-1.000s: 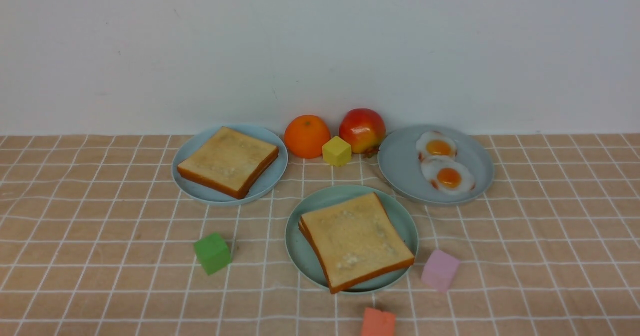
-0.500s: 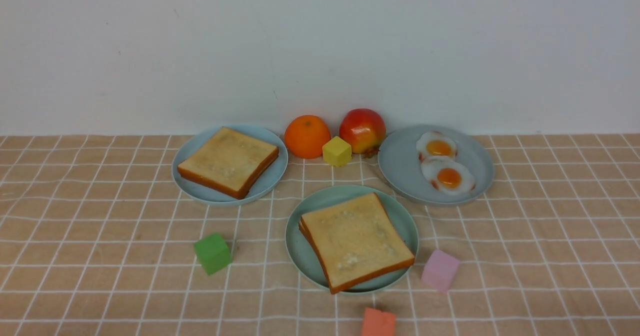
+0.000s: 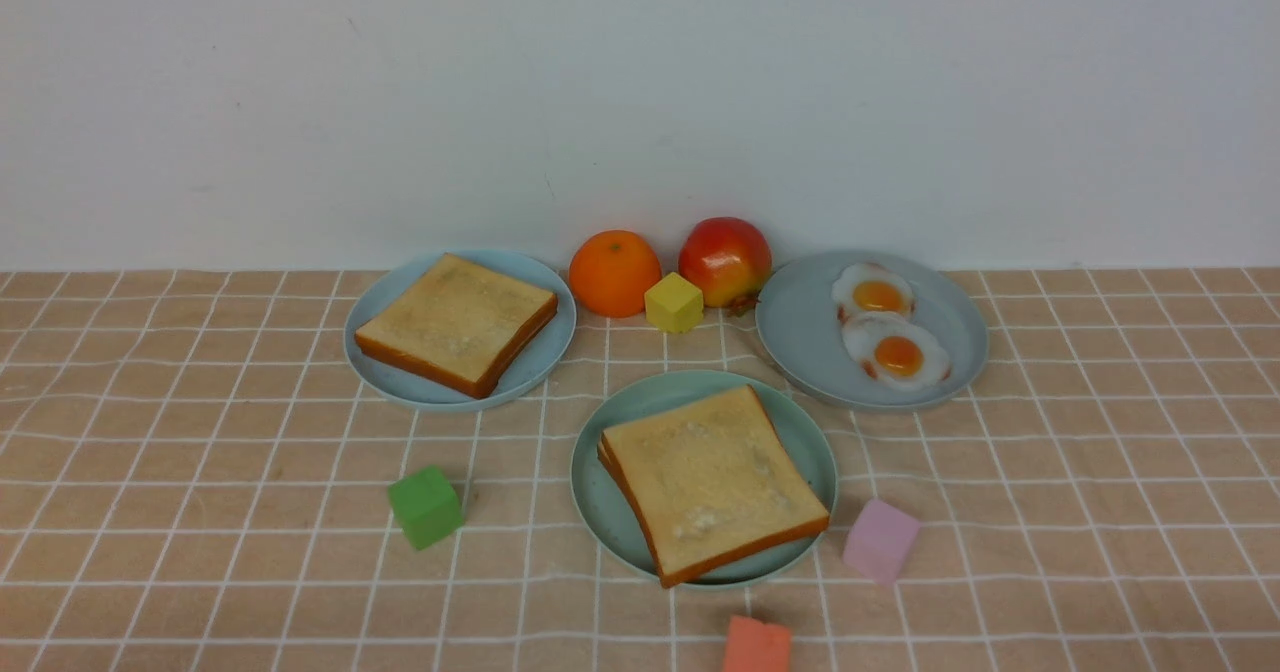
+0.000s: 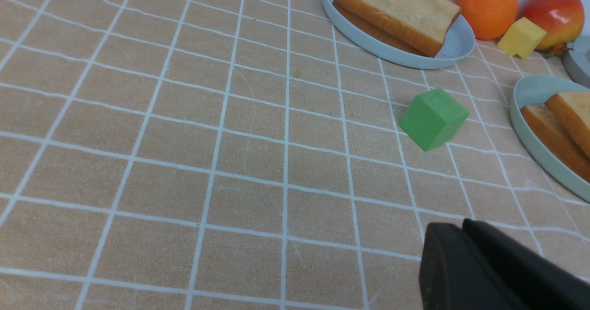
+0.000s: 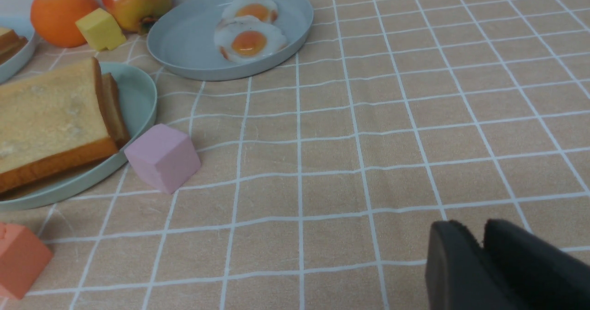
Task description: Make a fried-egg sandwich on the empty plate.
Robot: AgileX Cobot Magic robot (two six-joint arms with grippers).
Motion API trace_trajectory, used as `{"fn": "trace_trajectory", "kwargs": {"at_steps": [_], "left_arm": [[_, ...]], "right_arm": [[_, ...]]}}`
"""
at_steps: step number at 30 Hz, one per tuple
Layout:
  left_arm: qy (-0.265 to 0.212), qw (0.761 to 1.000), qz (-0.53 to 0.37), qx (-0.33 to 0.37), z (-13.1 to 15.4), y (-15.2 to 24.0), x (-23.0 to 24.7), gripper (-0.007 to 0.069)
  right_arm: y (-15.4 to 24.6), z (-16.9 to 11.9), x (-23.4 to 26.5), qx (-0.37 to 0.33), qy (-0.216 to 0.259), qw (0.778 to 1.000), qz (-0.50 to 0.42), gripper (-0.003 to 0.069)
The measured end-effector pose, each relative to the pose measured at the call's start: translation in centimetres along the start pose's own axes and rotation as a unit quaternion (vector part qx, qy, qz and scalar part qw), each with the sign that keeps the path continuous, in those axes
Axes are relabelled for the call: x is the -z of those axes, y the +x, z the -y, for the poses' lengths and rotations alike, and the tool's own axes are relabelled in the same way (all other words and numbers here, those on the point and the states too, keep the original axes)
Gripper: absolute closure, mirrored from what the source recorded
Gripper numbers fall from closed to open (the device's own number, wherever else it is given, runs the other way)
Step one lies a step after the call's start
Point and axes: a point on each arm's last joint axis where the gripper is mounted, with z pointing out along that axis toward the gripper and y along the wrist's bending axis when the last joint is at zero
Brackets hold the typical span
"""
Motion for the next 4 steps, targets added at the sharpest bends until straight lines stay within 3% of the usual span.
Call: {"fn": "trace_trajectory", "kwargs": {"at_steps": [4], "left_arm": [[0.0,1.0,0.0,0.0,0.0,0.0,0.0,0.058]], "right_arm": [[0.0,0.0,0.0,0.0,0.0,1.0,0.0,0.0543]]}}
